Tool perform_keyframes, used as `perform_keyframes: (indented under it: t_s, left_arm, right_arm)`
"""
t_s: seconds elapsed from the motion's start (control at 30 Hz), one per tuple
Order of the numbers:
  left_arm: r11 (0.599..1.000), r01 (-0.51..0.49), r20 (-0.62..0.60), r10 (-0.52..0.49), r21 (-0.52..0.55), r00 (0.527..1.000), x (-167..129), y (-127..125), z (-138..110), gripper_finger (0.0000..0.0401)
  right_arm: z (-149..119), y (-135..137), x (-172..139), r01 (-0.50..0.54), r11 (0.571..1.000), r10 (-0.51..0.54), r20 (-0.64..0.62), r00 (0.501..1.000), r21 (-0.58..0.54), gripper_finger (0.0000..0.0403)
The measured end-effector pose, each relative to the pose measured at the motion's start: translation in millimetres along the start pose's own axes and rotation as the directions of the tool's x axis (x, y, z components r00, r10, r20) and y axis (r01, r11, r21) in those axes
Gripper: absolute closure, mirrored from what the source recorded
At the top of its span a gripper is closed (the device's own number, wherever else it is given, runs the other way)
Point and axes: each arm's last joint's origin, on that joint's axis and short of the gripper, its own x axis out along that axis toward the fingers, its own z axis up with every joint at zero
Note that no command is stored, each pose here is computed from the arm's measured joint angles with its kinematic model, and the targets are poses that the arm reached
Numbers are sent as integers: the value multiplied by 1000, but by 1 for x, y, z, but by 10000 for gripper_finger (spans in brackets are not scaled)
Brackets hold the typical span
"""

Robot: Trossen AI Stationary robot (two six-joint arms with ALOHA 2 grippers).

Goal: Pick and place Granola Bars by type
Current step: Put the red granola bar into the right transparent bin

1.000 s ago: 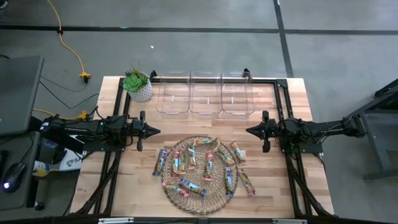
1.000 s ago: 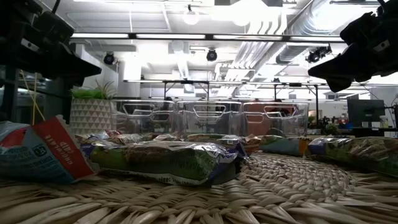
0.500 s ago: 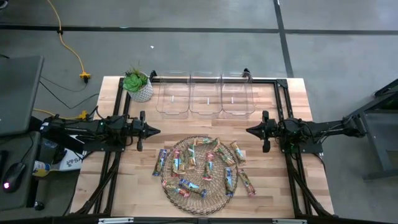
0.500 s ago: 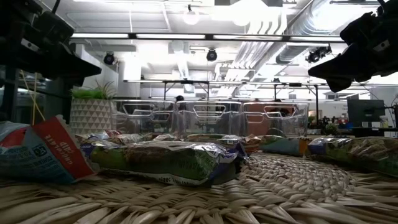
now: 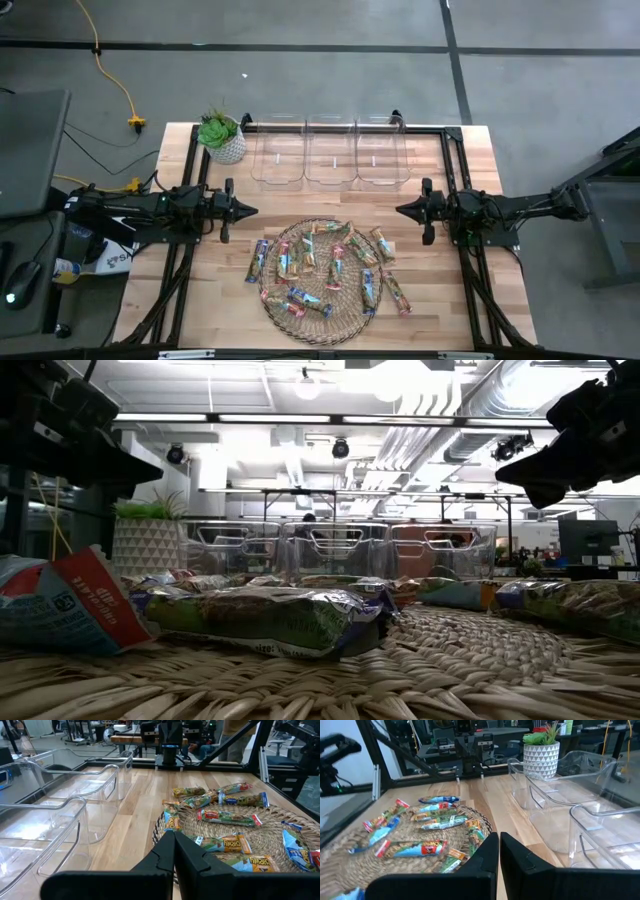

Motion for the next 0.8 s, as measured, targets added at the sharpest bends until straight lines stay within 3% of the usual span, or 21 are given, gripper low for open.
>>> perform_keyframes:
  t_s: [0.3, 0.5, 0.8]
  left_arm:
    - [1000, 0, 0, 0, 0, 1000, 0, 0, 0, 400]
    - [1000, 0, 0, 0, 0, 1000, 0, 0, 0, 400]
    - [1000, 0, 0, 0, 0, 1000, 0, 0, 0, 400]
  right_arm:
    - [0, 0, 0, 5, 999, -5, 0, 1000, 42, 402]
    - [1, 1, 0, -16, 992, 16, -1, 1000, 128, 402]
    - [40, 8, -7, -93, 995, 89, 103, 991, 40, 398]
